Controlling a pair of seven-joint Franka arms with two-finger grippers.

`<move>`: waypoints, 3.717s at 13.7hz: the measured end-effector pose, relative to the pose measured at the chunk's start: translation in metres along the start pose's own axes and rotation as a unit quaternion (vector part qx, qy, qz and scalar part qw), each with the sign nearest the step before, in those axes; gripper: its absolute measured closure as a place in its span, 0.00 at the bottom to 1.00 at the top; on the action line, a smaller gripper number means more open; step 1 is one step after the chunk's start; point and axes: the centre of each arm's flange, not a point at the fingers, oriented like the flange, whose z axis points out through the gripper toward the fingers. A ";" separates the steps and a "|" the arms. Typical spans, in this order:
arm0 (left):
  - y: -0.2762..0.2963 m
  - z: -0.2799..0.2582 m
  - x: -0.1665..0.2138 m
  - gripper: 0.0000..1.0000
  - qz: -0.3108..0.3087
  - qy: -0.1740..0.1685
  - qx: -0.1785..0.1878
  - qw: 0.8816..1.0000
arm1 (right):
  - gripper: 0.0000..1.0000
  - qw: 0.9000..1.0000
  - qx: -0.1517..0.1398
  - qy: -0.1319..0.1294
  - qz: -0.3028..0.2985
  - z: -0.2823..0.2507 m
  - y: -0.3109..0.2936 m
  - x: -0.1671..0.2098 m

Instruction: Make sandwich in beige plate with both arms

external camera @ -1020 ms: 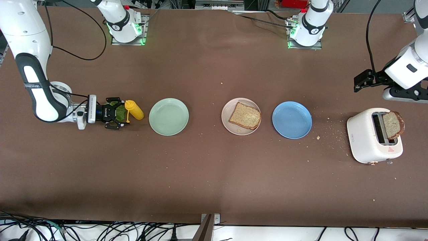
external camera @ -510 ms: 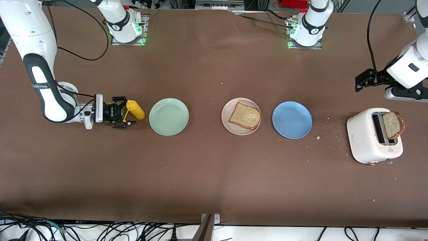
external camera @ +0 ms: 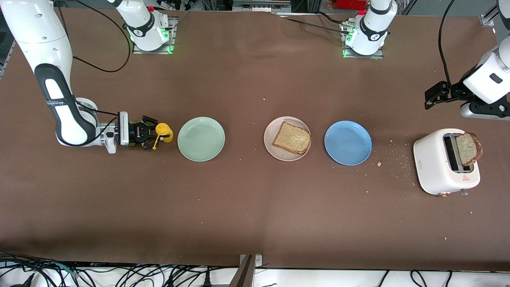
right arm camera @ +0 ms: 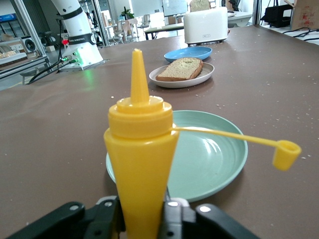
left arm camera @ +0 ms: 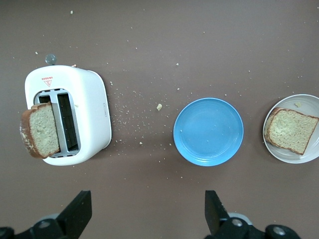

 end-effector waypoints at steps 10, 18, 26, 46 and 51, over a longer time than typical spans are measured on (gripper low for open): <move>-0.001 0.000 0.000 0.00 -0.001 0.000 0.000 1.000 | 0.96 0.966 0.046 -0.172 0.190 0.031 0.068 0.148; -0.002 0.000 0.000 0.00 -0.001 0.000 0.000 1.000 | 0.96 0.881 0.008 -0.403 0.249 0.178 0.064 0.303; -0.002 0.000 0.000 0.00 -0.002 0.000 0.000 1.000 | 0.96 0.793 -0.094 -0.568 0.198 0.340 0.008 0.354; -0.002 0.000 0.000 0.00 -0.002 0.000 0.000 1.000 | 0.96 0.675 -0.254 -0.692 -0.032 0.498 -0.038 0.340; -0.002 0.000 0.000 0.00 -0.002 0.000 0.000 1.000 | 0.96 0.673 -0.264 -0.690 -0.033 0.492 -0.027 0.335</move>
